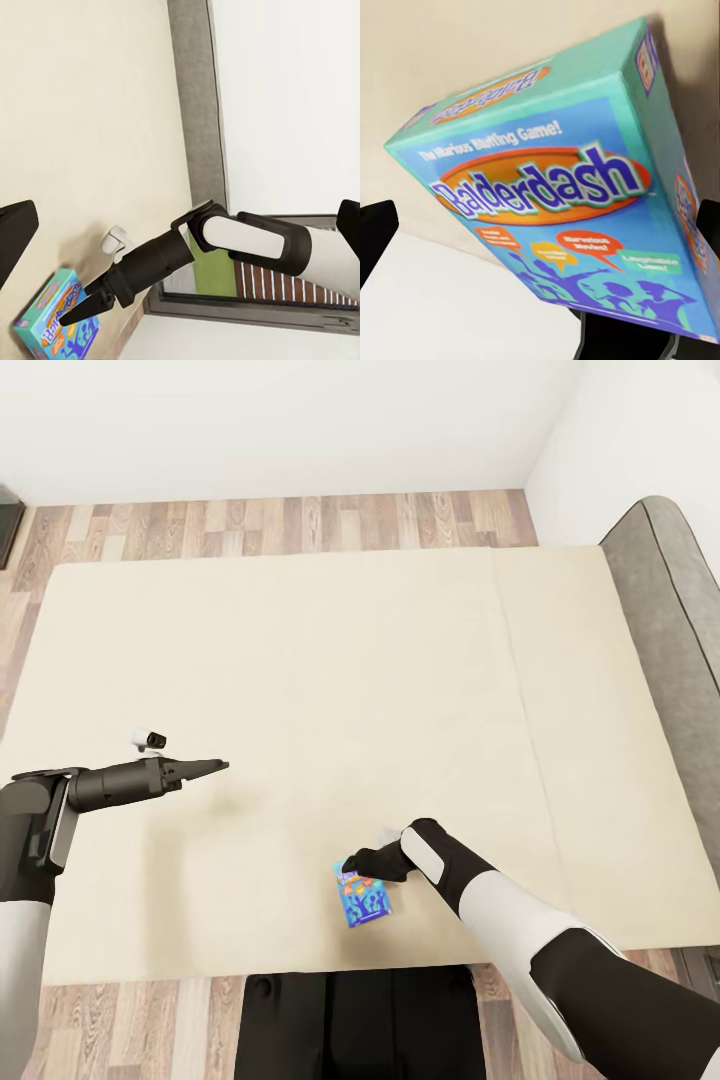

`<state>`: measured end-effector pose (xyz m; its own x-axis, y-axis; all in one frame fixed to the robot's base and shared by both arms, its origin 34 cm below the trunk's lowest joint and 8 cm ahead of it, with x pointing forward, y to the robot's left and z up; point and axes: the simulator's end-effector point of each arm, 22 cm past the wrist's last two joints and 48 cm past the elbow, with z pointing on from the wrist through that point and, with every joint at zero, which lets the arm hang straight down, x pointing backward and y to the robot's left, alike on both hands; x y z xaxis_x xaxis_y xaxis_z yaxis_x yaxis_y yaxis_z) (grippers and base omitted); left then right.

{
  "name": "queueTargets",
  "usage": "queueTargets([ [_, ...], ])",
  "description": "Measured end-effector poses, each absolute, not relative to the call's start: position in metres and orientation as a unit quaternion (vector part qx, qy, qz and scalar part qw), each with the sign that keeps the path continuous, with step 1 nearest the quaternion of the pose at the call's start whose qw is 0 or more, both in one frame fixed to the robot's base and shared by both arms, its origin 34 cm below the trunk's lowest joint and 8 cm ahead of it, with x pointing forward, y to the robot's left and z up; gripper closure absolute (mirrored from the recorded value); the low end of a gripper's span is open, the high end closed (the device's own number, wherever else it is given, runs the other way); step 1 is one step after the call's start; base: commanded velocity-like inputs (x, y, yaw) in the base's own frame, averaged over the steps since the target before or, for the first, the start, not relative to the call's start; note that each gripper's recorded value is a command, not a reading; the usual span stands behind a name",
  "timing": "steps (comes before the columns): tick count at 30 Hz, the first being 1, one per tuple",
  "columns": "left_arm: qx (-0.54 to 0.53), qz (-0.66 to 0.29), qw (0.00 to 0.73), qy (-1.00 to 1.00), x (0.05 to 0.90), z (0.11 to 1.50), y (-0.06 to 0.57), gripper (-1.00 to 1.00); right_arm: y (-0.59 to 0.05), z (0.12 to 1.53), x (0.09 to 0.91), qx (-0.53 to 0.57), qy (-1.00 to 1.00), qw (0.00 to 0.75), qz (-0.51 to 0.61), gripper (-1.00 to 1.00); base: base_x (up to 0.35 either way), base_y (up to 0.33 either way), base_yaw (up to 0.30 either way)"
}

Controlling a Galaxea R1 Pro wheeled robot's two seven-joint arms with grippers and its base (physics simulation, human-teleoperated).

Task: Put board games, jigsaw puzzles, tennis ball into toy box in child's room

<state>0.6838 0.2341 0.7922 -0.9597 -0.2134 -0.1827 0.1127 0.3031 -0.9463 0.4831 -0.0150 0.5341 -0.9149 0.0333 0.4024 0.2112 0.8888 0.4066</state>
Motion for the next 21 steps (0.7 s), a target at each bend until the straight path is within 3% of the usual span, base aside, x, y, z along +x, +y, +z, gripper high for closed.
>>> queueTargets([
  [21,-0.033,-0.590,0.137,0.795,0.6839,0.7921,0.2341,-1.00,-0.0149,0.5341,0.4832,-0.064,-0.952,0.196,-0.227,-1.00,-0.029,0.060,0.000],
])
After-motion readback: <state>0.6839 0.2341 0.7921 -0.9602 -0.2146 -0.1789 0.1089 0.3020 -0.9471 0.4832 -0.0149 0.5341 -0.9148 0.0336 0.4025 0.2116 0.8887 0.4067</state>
